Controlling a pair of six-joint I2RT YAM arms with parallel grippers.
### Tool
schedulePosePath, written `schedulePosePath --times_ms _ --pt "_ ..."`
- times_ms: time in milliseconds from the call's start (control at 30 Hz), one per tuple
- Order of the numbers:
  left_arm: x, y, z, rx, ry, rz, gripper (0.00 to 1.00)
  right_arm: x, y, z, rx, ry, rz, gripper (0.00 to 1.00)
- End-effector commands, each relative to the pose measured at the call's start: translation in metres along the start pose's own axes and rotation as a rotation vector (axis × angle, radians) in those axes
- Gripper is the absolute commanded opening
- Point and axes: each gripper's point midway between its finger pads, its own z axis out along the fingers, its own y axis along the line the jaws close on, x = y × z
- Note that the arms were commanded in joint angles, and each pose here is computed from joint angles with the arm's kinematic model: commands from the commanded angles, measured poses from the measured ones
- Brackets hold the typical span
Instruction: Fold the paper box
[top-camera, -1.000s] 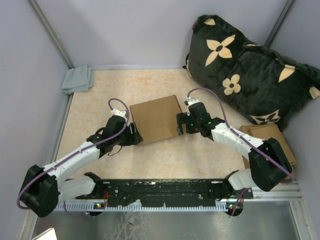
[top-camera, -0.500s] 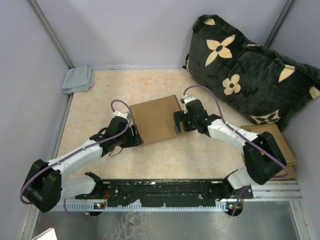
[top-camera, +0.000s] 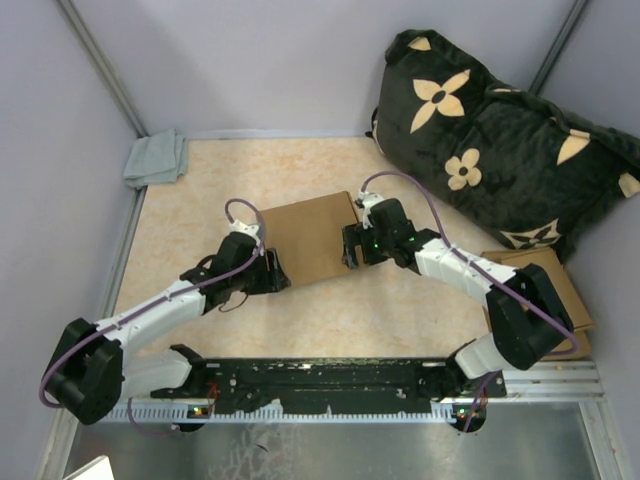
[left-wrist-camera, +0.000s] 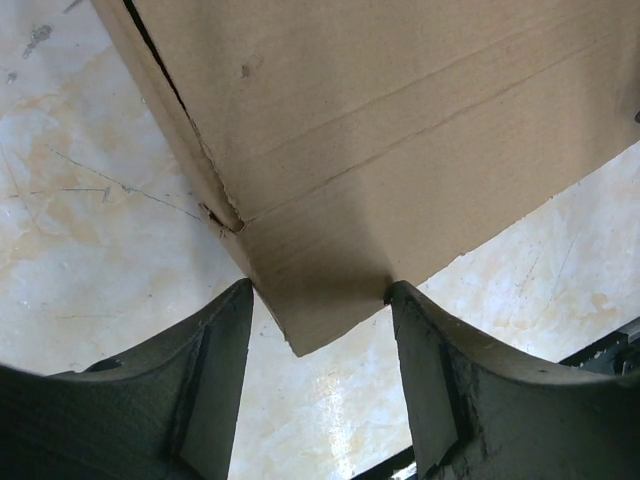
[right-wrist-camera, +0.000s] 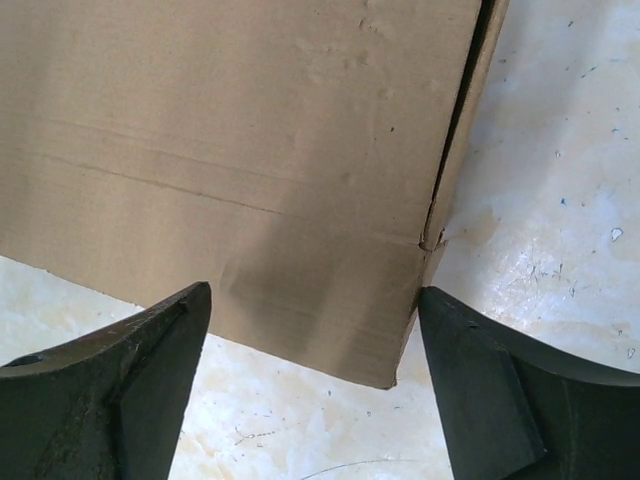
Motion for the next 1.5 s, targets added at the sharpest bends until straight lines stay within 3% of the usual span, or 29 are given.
schedulePosePath --times_ms 0,1467 --pt "-0.002 -0.011 -0.006 0.05 -0.012 -0.008 0.63 -0.009 0.023 -0.012 -0.089 -0.04 -0.03 0.84" --pt "-0.016 -0.036 -0.043 0.091 0.016 -0.048 0.59 -0.01 0.037 -0.036 -0.12 -0.001 0.06 0.7"
